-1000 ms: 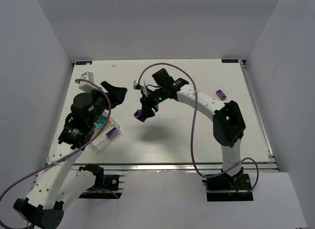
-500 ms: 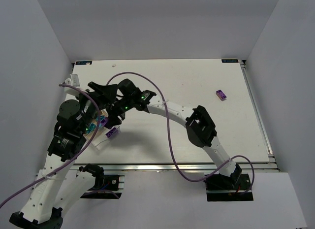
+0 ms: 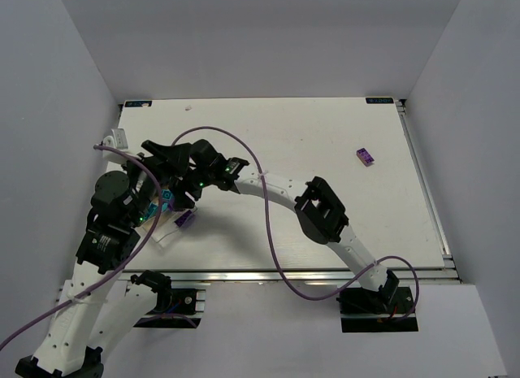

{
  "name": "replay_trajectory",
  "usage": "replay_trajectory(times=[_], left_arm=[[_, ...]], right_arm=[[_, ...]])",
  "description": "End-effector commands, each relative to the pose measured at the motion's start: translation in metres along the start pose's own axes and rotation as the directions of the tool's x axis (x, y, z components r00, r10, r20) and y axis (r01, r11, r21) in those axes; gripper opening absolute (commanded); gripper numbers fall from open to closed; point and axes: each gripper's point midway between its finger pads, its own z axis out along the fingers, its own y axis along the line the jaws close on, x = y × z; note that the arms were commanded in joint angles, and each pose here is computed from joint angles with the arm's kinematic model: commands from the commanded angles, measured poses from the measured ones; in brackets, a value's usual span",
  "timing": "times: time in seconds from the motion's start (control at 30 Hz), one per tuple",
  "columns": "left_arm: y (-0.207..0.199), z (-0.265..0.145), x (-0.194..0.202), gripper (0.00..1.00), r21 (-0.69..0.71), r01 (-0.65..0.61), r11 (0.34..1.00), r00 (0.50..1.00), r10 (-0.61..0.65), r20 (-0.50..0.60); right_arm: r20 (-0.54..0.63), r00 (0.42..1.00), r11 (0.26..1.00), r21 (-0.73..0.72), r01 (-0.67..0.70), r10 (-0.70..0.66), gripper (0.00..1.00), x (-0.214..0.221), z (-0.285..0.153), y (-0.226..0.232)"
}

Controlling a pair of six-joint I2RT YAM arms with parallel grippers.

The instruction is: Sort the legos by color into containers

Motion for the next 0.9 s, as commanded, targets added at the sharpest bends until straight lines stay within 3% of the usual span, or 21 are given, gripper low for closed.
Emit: replay_trajectory(times=[0.0,0.23,0.4,0.5,0.63,0.73,0.83,0.87], left_arm=[[0.006,0.000,0.003,0.79,-0.021,-0.005,1.000,1.000,0.005,-0.006],[0.003,-0.001,0.000,0.79,-0.010,-0.001,1.000,1.000,0.001,0.001],[0.005,0.001,0.006,0.86,-0.008,0.003,1.000,1.000,-0.003,-0.009],[0.007,0.003,0.008,0.96,-0.009,0.006,1.000,1.000,-0.006,-0.008],[0.010,0.010,0.019,0.98,-0.001,0.009,1.000,1.000,-0.009,-0.025],[0.013,0.021,0.030,0.98,-0.002,0.000,1.000,0.999,0.000,-0.054],[0.015,0.035,0.040,0.98,0.003,-0.018,1.000,0.997,0.018,-0.081],[0.014,0.040,0.042,0.98,0.008,-0.019,1.000,0.996,0.019,-0.087]], right_arm=[[0.063,0.993,0.995,0.042,0.096,-0.098,0.64,-0.028,0.000,-0.005],[0.062,0.983,0.982,0.078,0.170,-0.175,0.89,-0.048,-0.025,-0.001],[0.010,0.970,0.930,0.284,0.232,-0.245,0.89,-0.062,-0.067,-0.027],[0.004,0.972,0.940,0.257,0.225,-0.234,0.88,-0.055,-0.105,-0.035],[-0.015,0.985,0.949,0.265,0.170,-0.172,0.74,-0.036,-0.147,-0.045],[-0.026,0.993,0.945,0.305,0.121,-0.119,0.58,-0.018,-0.185,-0.059],[-0.018,0.998,0.926,0.372,0.058,-0.055,0.31,-0.004,-0.229,-0.078],[-0.019,0.999,0.920,0.391,0.042,-0.038,0.28,0.002,-0.238,-0.083]])
